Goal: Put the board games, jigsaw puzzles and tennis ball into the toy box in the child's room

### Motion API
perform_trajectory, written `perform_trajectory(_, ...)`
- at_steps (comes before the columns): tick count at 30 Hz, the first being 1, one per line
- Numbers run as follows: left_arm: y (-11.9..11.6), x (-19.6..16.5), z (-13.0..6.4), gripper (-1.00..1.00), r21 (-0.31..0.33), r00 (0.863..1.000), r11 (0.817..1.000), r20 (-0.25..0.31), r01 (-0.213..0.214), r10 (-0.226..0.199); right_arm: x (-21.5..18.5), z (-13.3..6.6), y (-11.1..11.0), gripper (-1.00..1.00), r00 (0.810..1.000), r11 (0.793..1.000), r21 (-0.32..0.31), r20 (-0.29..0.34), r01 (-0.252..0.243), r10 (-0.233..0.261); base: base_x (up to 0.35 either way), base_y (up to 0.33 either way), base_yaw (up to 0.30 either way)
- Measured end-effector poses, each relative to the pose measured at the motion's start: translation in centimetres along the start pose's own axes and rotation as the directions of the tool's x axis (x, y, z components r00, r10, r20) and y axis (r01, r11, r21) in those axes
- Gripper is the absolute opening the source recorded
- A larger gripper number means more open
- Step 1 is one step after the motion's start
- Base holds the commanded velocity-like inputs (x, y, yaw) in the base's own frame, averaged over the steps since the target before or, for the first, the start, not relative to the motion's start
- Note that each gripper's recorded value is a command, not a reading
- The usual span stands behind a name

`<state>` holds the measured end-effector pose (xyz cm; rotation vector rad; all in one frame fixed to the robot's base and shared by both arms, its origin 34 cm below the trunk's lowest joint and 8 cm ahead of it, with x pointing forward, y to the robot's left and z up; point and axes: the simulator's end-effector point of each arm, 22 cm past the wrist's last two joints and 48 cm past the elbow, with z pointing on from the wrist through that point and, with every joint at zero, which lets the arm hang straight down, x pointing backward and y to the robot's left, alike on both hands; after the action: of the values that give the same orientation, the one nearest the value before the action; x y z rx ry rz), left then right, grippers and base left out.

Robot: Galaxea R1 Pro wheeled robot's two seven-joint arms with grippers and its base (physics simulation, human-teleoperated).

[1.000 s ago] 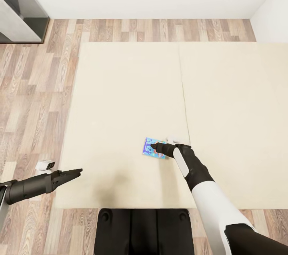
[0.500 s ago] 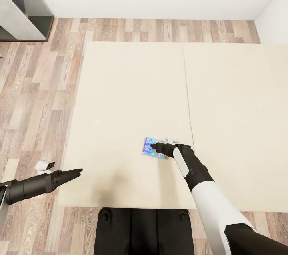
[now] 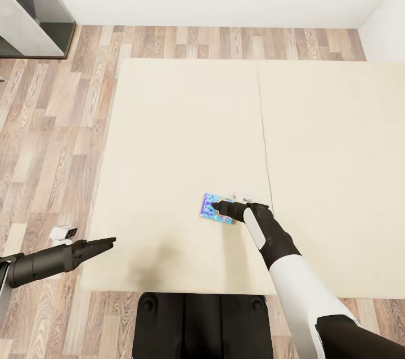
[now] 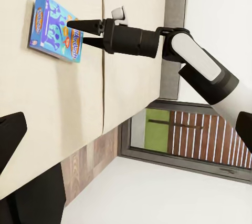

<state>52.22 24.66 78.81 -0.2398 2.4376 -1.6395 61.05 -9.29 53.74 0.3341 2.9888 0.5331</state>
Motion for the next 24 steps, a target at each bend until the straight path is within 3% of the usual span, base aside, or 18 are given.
perform_trajectory(24, -0.01, 0.01, 0.01, 1.0, 0.0, 1.0, 1.0, 0.0, 0.0, 0.0, 0.0, 0.0, 0.02, 1.0, 1.0, 1.0, -0.001, 0.0, 0.0, 0.0, 0.0, 0.02, 0.0)
